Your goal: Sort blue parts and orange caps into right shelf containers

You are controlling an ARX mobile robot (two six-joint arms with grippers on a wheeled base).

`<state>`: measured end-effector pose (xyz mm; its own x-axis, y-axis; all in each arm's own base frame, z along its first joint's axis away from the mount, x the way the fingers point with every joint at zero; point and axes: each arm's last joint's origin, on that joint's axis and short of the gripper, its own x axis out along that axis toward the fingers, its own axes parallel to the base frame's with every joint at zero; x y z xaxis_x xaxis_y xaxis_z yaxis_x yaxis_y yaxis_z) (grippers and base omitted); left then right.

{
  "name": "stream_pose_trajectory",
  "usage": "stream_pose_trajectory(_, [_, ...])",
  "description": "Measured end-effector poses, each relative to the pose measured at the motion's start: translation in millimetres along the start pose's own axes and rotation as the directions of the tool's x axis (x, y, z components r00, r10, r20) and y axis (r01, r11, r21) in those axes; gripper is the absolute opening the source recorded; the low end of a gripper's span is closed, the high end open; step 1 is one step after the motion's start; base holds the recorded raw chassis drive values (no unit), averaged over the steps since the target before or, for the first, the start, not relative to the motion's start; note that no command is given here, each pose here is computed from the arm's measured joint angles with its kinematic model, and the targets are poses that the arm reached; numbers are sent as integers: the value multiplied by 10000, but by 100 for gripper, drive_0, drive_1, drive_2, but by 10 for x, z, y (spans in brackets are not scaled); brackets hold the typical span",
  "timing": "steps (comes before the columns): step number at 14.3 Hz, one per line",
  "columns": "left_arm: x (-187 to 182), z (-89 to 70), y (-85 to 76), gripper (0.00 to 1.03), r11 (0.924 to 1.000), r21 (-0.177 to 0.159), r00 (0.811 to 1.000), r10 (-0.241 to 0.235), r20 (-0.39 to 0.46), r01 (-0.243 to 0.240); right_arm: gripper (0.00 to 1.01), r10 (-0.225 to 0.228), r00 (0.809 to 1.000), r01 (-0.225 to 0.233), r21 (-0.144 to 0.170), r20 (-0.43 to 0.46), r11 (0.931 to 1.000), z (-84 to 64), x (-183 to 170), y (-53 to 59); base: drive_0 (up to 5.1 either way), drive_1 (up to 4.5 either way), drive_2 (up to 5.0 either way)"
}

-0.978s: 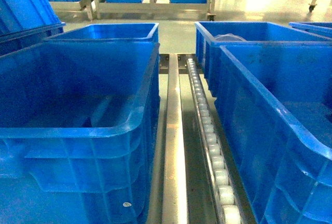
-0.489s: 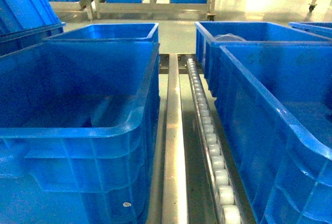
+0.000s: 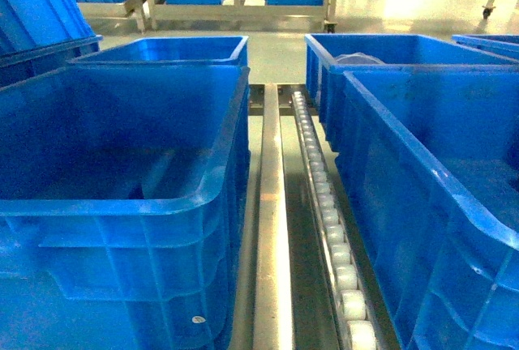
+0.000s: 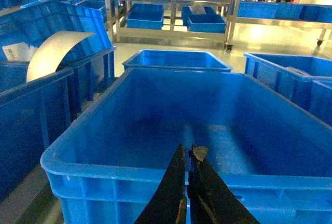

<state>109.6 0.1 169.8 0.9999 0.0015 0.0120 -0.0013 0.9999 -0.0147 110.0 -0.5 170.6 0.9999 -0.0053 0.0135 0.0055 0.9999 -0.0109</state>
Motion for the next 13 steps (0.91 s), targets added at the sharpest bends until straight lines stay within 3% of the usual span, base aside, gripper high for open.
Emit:
stream_pose_trajectory(2, [-38,-14,0,2,10000,0,9999,10,-160,-10,1,-3,10000,3,0,-38,10000,-6,-23,0,0,0,0])
stream_pose_trajectory(3, [-106,-66,0,2,10000,7,9988,-19,-496,20,1,41,9984,-40,9,-571,10000,-67,-90,2,0,0,0])
stream_pose_trajectory(4, [-123,3,0,2,10000,27,10000,7,61,-7,1,30,10000,-30,30,92,10000,-10,-129,1,0,0,0])
stream_pose_trajectory(7, [-119,-40,0,2,10000,42,9998,-5,-187,6,1,20,9999,-20,35,-122,10000,-35,-129,1,0,0,0])
stream_pose_trajectory(8, [-119,-38,1,9,10000,38,9999,-1,-172,2,1,16,9999,-16,31,-103,10000,-33,-129,1,0,0,0])
stream_pose_trajectory(13, [-119,-38,0,80,10000,38,9999,-5,-168,6,68,16,9999,-16,31,-107,10000,-34,-129,1,0,0,0])
